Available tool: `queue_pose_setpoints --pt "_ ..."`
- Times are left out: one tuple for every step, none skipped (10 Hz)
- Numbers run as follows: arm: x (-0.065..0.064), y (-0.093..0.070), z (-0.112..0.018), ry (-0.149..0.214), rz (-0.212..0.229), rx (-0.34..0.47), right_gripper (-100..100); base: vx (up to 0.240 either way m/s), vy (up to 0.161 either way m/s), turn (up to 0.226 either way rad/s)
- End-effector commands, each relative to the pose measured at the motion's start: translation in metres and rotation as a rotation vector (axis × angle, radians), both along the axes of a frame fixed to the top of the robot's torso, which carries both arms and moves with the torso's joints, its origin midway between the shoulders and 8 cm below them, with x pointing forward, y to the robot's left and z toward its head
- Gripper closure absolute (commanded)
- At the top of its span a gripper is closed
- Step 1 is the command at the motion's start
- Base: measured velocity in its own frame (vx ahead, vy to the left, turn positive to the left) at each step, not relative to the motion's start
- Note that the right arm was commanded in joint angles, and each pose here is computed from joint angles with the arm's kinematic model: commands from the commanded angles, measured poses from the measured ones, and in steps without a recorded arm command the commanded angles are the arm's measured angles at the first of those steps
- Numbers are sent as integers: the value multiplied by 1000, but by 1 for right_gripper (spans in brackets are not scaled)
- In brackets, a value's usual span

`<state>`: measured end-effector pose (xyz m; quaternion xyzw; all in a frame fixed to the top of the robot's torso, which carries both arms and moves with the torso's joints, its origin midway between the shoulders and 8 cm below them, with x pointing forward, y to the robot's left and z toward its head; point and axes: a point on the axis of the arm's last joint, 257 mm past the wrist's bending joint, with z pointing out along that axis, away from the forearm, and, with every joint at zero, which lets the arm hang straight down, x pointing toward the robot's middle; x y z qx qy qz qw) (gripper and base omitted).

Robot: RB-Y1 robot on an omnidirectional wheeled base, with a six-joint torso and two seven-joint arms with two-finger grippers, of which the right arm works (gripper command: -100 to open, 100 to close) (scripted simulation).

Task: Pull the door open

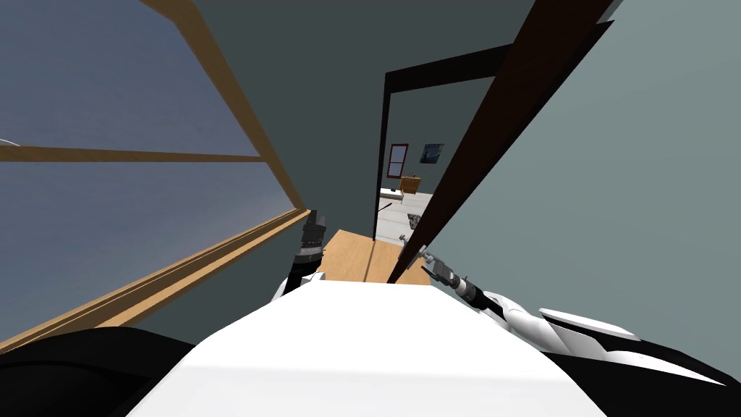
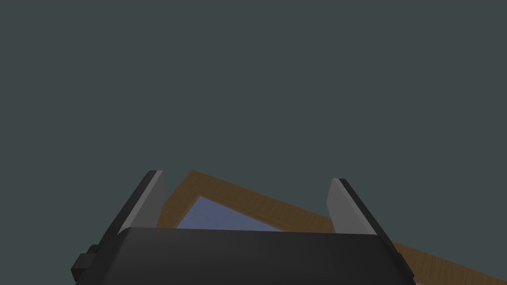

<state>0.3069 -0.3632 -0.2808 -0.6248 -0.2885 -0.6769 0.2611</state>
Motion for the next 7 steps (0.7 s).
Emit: queue_pose_setpoints --pt "-20 19 -18 46 38 37 100 21 9 -3" --pt "0 9 -6 13 1 18 100 30 70 83" --pt "0 11 -8 16 2 22 100 7 101 98" --pt "0 12 -9 18 3 24 100 -8 65 39" --pt "0 12 -9 18 3 24 100 -10 47 -3" --pt "0 12 -9 18 3 24 100 8 27 -10" --pt "0 12 -9 18 3 24 100 19 -3 15"
